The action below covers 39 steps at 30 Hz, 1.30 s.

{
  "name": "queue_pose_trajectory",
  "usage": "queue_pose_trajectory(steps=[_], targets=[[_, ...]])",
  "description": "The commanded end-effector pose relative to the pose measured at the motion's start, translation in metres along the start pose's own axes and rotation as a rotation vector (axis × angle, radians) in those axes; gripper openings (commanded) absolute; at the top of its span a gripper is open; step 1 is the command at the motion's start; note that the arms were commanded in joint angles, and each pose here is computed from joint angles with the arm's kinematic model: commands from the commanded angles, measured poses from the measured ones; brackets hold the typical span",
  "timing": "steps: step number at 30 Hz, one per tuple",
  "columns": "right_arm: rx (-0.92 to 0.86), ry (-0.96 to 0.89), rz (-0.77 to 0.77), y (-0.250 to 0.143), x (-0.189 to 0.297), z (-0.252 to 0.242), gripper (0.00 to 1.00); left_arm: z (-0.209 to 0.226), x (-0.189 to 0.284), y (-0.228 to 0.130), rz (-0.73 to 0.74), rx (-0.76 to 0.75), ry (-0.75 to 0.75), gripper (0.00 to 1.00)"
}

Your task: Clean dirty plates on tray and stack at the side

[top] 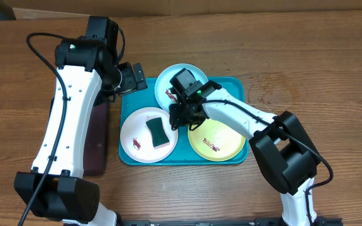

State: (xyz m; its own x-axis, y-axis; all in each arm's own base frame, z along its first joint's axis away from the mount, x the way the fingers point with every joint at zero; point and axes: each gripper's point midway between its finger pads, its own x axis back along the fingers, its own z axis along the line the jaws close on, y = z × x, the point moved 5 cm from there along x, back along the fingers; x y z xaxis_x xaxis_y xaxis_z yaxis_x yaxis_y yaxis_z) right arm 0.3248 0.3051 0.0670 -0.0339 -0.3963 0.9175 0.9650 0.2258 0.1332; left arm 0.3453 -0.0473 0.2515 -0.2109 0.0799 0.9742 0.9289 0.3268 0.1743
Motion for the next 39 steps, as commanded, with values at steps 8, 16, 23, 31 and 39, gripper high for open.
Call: queue_pose_trajectory(steps=[8, 16, 23, 31, 39], targets=[[-0.01, -0.022, 0.022, -0.002, -0.015, -0.008, 0.3, 0.003, 0.004, 0.003, -0.016, -0.002, 0.009, 0.93], [-0.013, -0.022, 0.021, -0.002, -0.015, -0.009, 0.18, 0.008, -0.019, -0.016, 0.088, 0.002, 0.023, 0.87], [-0.013, -0.013, 0.022, -0.001, -0.014, -0.007, 0.08, 0.001, -0.068, -0.047, 0.254, -0.012, -0.107, 0.77], [-0.012, -0.013, 0.021, -0.001, -0.013, -0.007, 0.08, 0.001, -0.103, -0.067, 0.314, -0.007, -0.179, 0.59], [-0.013, -0.013, 0.021, -0.001, -0.013, -0.007, 0.08, -0.003, -0.132, -0.075, 0.28, -0.009, -0.197, 0.63]])
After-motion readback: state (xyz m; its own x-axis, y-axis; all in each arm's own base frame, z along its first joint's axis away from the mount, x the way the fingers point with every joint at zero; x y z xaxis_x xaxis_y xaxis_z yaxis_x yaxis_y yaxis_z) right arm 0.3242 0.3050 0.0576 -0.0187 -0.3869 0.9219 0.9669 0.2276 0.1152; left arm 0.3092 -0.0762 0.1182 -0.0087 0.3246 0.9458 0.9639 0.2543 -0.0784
